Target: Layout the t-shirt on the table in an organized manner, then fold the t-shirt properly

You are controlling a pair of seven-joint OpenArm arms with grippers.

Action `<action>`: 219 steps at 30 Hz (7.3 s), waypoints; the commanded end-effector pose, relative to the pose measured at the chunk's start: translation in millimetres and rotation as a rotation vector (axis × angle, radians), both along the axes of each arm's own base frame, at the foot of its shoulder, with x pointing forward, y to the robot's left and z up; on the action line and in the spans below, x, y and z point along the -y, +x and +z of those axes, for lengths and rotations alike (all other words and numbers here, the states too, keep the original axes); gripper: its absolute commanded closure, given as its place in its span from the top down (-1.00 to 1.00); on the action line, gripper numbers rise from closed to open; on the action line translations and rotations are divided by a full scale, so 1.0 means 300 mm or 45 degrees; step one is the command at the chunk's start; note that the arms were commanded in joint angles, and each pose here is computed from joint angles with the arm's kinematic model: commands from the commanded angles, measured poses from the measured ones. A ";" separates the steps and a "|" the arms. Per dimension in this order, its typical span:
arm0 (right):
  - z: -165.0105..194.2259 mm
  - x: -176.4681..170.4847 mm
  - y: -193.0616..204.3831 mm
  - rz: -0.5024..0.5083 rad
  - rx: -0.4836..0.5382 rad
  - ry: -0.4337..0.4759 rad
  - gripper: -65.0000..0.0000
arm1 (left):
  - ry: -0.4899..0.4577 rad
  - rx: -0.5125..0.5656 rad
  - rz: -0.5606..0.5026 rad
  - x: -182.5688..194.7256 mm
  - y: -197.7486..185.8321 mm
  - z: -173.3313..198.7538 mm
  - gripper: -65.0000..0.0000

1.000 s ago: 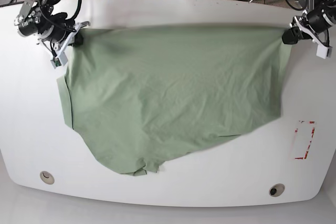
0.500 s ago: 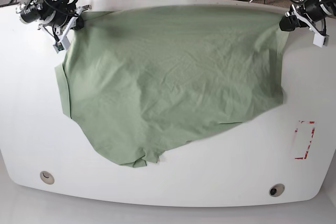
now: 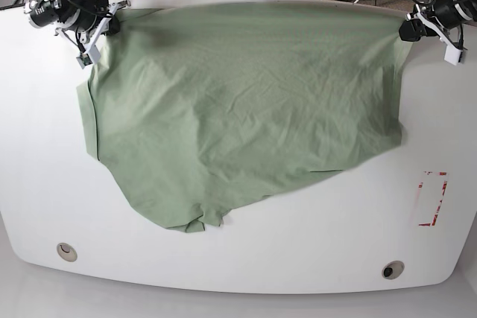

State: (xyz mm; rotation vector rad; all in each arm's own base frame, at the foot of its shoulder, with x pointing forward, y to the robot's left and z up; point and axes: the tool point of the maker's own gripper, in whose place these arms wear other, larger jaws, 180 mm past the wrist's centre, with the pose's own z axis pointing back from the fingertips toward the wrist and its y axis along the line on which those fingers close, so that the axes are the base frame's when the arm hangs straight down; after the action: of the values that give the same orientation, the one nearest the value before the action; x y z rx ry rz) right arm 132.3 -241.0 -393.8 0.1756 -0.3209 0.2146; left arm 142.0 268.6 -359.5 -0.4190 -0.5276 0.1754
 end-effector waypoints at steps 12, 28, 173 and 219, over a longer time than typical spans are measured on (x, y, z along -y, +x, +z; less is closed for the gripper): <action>0.023 0.009 0.016 0.007 0.034 -0.014 -1.00 | 0.037 0.080 -0.005 -0.032 0.046 0.059 -1.00; 0.304 0.095 0.358 -0.072 0.533 0.058 -1.00 | 0.137 0.697 -0.107 -0.030 0.390 0.438 -1.00; 0.171 0.001 0.280 0.060 0.329 0.204 -1.00 | 0.299 0.454 -0.166 -0.092 0.414 0.187 -1.00; 0.113 0.077 0.532 -0.195 0.415 0.478 0.86 | 0.298 0.249 -0.194 -0.059 0.641 0.002 -0.58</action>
State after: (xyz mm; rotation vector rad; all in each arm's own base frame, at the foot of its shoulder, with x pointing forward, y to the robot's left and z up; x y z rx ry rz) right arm 281.4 -256.1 -376.3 0.5039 -0.6431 0.0106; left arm 322.7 275.7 -377.0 -0.2722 -0.6407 -0.0712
